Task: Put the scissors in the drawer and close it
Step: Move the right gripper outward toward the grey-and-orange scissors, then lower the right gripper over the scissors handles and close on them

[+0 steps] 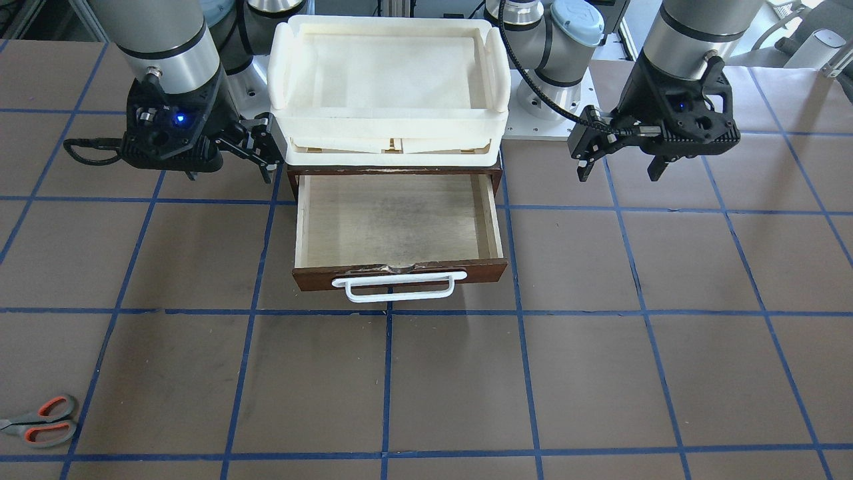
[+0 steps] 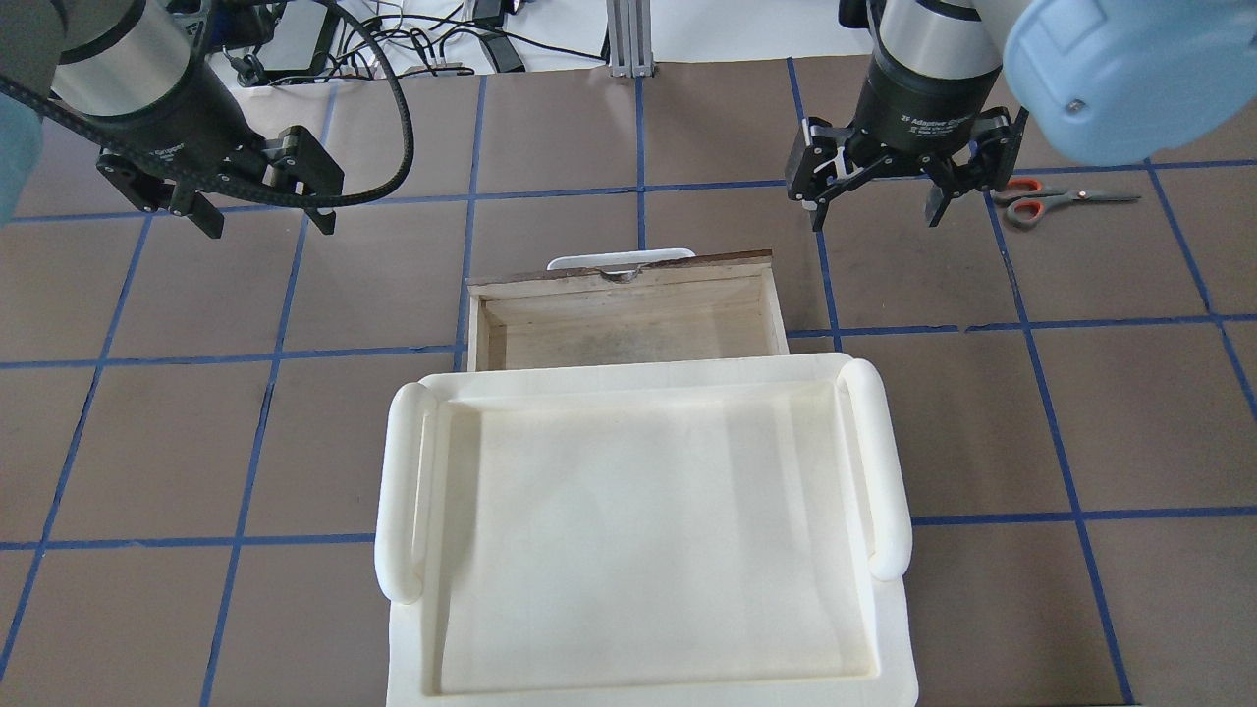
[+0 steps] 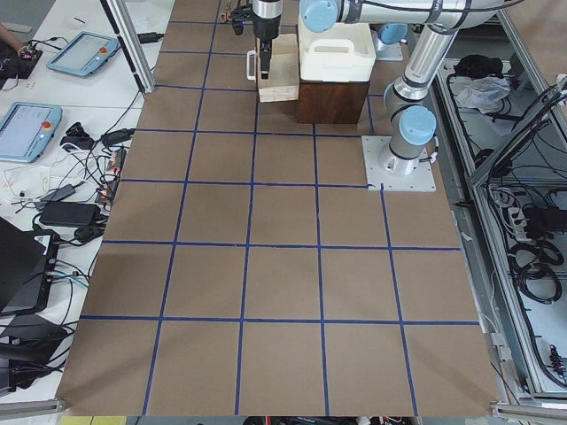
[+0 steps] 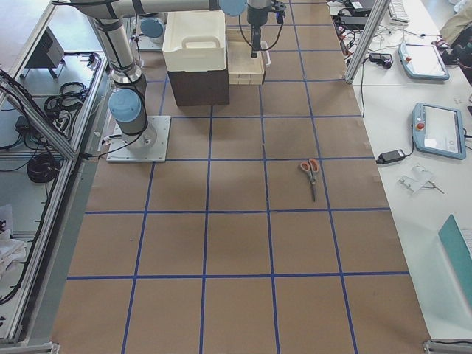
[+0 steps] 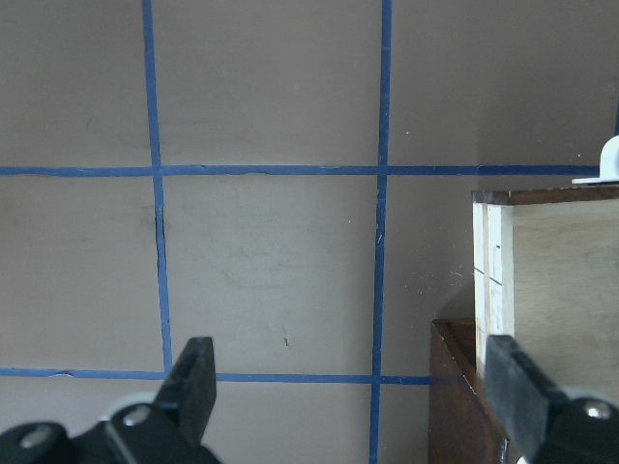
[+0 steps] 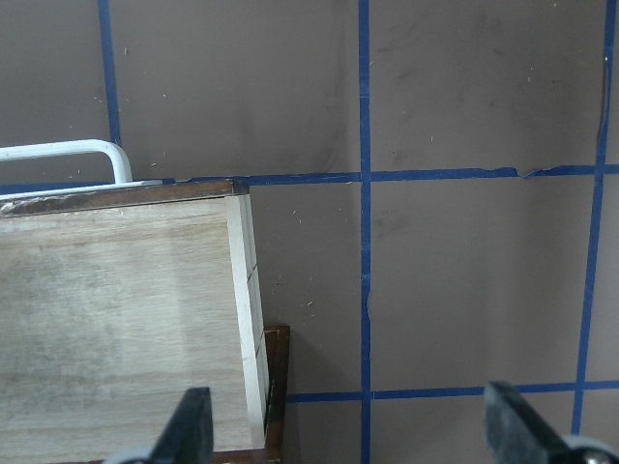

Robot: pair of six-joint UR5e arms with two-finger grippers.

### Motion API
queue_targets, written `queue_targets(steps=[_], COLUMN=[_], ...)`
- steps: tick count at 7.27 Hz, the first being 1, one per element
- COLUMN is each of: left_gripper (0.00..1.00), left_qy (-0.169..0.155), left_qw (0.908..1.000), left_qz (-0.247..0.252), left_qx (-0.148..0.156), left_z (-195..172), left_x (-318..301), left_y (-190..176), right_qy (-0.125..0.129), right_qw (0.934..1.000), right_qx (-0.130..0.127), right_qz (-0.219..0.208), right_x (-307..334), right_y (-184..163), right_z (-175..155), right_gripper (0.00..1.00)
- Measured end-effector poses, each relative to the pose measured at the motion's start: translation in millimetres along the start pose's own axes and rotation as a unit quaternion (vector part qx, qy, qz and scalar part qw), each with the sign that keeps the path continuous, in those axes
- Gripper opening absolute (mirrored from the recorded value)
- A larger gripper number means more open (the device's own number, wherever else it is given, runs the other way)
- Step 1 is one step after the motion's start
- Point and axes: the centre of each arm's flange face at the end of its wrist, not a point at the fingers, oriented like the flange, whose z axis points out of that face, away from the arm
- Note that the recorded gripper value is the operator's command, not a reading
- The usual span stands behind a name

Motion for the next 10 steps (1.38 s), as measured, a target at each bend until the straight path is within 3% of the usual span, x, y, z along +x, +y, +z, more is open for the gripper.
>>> queue_targets(steps=[2,6,8,10], left_gripper=[1.0,1.0,1.0,1.0], left_qy=[-0.002,-0.003,-0.001,0.0], left_qw=[1.0,1.0,1.0,1.0], left_qz=[0.0,0.0,0.0,0.0], left_qx=[-0.001,-0.003,-0.004,-0.003], left_z=[0,1,1,1], left_x=[0,-1,0,0], left_y=[0,1,1,1], right_qy=[0.0,-0.005,-0.004,0.02], right_qw=[0.9998,0.9929,0.981,0.9614], right_qx=[0.002,-0.021,-0.026,-0.015], right_qz=[-0.019,-0.117,-0.192,-0.274], right_x=[8,108,159,200], right_y=[-6,-60,-98,-132], right_z=[2,44,88,129], right_gripper=[1.0,1.0,1.0,1.0])
